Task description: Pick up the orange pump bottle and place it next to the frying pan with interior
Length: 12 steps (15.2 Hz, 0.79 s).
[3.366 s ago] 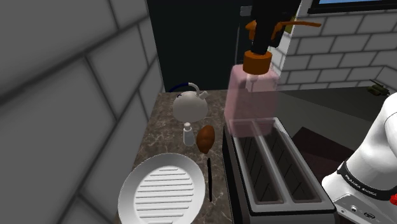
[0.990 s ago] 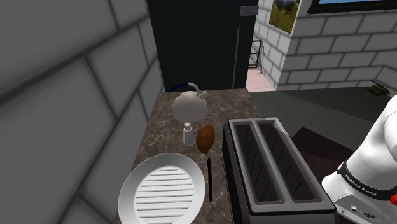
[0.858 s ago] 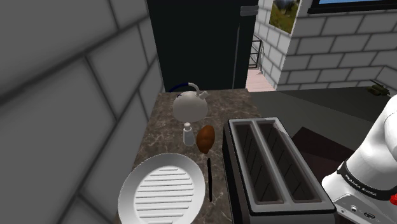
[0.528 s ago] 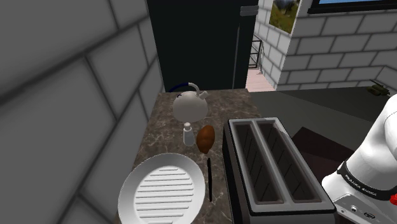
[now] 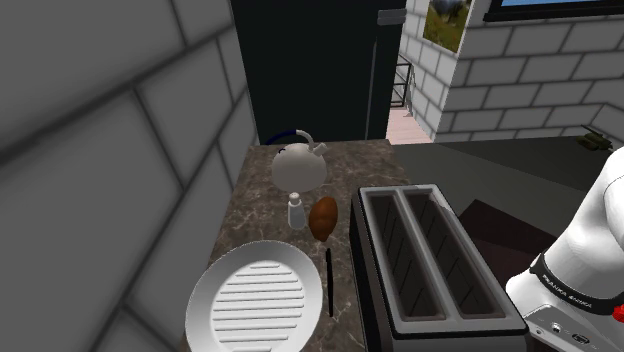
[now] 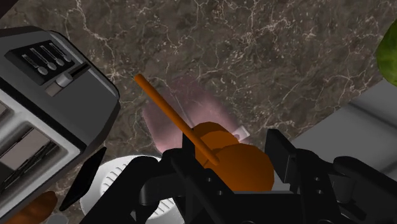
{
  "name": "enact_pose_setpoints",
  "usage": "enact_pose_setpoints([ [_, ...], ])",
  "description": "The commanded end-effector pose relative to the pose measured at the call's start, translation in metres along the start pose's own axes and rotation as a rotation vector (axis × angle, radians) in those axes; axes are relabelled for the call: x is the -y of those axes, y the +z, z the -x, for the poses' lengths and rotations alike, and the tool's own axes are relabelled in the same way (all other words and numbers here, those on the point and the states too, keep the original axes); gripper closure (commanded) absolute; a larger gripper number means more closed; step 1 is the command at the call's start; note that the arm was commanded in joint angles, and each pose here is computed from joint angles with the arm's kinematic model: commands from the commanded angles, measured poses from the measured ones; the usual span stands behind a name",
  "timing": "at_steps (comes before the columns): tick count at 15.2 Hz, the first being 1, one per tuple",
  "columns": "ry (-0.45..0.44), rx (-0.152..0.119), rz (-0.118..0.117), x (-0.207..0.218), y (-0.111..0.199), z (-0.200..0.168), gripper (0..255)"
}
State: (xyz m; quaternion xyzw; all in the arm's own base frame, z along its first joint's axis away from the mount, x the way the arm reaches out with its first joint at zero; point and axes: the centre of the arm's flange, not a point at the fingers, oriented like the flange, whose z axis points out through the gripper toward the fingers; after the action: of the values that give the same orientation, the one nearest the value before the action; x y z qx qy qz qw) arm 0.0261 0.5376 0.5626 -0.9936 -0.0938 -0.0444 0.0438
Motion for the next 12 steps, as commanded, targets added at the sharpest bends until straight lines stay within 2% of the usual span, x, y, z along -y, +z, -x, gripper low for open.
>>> enact_pose_setpoints([
  [1, 0.000, 0.000, 0.000, -0.001, 0.010, 0.001, 255],
  [12, 0.000, 0.000, 0.000, -0.006, 0.067, 0.006, 255],
])
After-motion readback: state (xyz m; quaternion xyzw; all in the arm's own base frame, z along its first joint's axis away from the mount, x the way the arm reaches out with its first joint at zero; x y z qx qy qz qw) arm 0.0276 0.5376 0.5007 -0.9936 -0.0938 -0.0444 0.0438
